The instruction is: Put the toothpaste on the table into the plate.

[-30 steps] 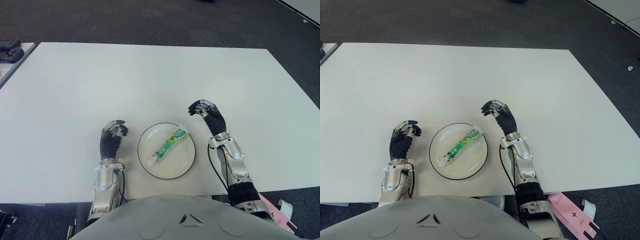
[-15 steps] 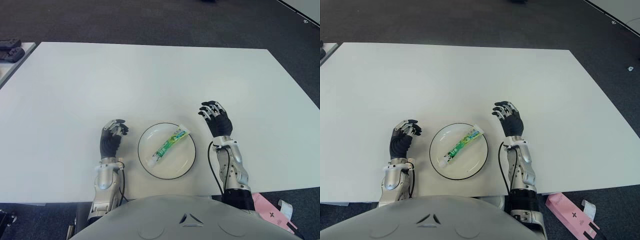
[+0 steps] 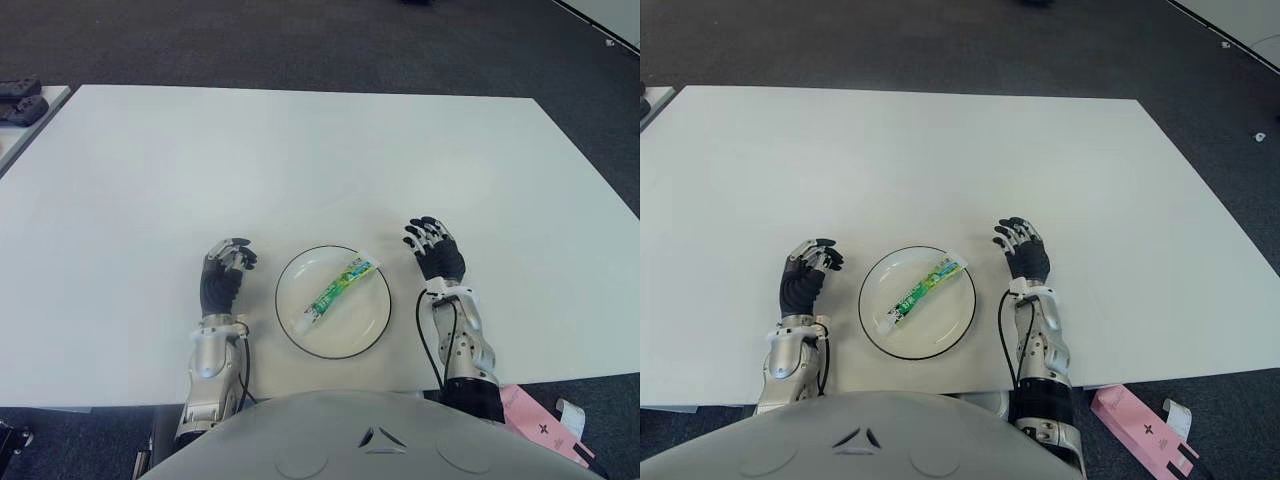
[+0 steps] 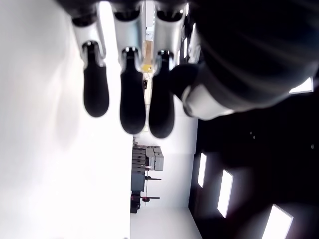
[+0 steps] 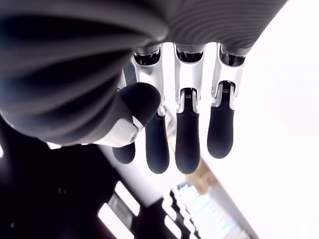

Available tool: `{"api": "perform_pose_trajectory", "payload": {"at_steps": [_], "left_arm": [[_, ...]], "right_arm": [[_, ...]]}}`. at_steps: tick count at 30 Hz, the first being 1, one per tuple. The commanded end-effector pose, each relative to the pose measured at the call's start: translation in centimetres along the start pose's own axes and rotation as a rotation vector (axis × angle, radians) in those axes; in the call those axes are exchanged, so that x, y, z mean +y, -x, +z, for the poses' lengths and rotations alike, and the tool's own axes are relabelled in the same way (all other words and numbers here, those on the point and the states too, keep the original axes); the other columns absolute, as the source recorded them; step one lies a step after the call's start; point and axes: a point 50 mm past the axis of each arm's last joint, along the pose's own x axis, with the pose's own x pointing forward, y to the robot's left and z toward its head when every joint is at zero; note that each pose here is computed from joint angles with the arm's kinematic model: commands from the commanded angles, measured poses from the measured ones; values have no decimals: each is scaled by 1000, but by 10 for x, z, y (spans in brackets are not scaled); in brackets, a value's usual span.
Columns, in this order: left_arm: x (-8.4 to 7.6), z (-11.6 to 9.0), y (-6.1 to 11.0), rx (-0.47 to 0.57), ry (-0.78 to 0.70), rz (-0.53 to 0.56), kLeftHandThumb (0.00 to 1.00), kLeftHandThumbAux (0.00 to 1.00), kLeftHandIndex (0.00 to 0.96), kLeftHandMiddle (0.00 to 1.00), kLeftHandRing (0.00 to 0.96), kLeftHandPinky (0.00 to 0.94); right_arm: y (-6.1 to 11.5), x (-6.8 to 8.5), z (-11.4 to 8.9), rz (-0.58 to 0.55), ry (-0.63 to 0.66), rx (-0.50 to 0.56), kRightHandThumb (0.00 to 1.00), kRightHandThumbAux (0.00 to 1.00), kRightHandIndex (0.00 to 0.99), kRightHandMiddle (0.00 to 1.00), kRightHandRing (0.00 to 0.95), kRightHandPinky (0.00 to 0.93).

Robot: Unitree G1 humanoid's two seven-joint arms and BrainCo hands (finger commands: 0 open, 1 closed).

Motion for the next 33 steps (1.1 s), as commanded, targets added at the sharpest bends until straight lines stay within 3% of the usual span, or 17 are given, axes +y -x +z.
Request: {"api": "perform_pose_trajectory", "payload": {"at_steps": [1,19,33], "left_arm": [[0,-15,6,93,9,13,702,719,430,570,557,532],[0,-13,6,95,14,6,701,719,430,567,555,530],[-2,-11,5,80,20,7,702,719,430,572,566,545]], "right_arm": [[2,-9,-15,-88,10,92,945,661,428,482,471,553],[13,-14,-28,-160,46,119,943,661,411,491,486,585],[22,-14,-30,-152,163,89,944,660,418,489,483,579]]}}
